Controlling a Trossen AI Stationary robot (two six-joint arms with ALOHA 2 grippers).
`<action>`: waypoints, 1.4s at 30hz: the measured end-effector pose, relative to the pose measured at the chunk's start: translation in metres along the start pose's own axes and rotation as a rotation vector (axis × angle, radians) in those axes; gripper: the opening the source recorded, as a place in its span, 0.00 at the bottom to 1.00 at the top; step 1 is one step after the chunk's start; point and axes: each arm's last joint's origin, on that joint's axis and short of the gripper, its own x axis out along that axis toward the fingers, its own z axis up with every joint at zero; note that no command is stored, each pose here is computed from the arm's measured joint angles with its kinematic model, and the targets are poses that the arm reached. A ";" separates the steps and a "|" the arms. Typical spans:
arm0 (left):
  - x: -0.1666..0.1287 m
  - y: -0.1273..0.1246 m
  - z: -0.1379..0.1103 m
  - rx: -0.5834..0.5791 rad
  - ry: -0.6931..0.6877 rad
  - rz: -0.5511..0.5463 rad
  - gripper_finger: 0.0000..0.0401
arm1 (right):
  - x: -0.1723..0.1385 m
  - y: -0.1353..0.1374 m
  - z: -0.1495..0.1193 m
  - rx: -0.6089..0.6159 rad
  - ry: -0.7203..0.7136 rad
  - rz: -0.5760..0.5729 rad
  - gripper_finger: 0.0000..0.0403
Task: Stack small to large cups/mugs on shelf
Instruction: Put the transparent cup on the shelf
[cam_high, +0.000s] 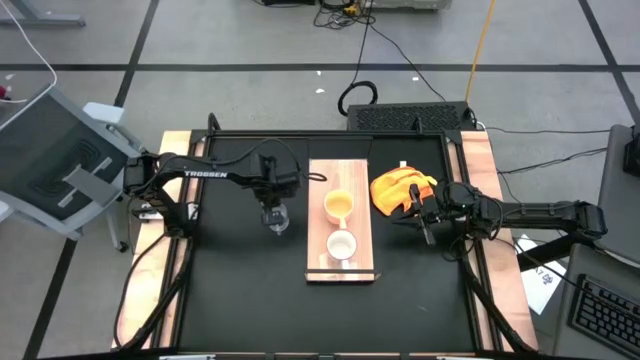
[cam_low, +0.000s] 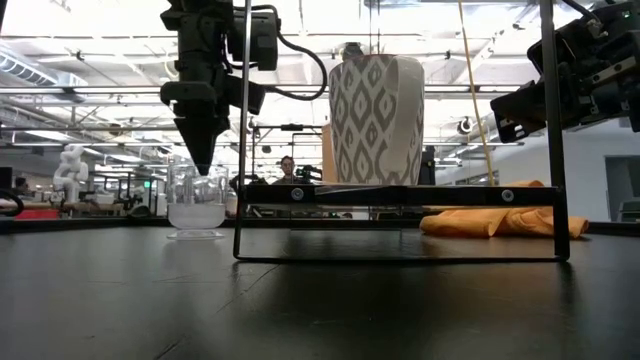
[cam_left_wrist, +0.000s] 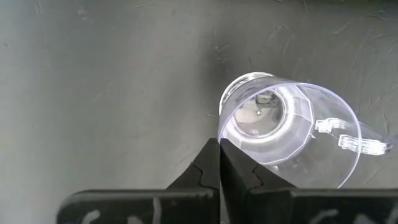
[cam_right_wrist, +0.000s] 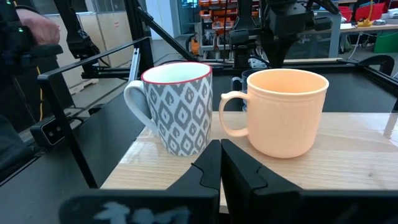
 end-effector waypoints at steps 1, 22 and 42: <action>0.000 0.000 0.000 0.001 0.000 0.000 0.00 | 0.000 0.000 0.000 0.000 0.000 0.000 0.00; 0.000 -0.009 0.002 -0.035 -0.023 -0.010 0.26 | 0.000 0.000 0.000 -0.001 0.000 0.000 0.00; 0.000 -0.003 0.003 -0.073 -0.027 -0.017 0.44 | 0.000 0.000 0.000 -0.003 0.000 0.000 0.00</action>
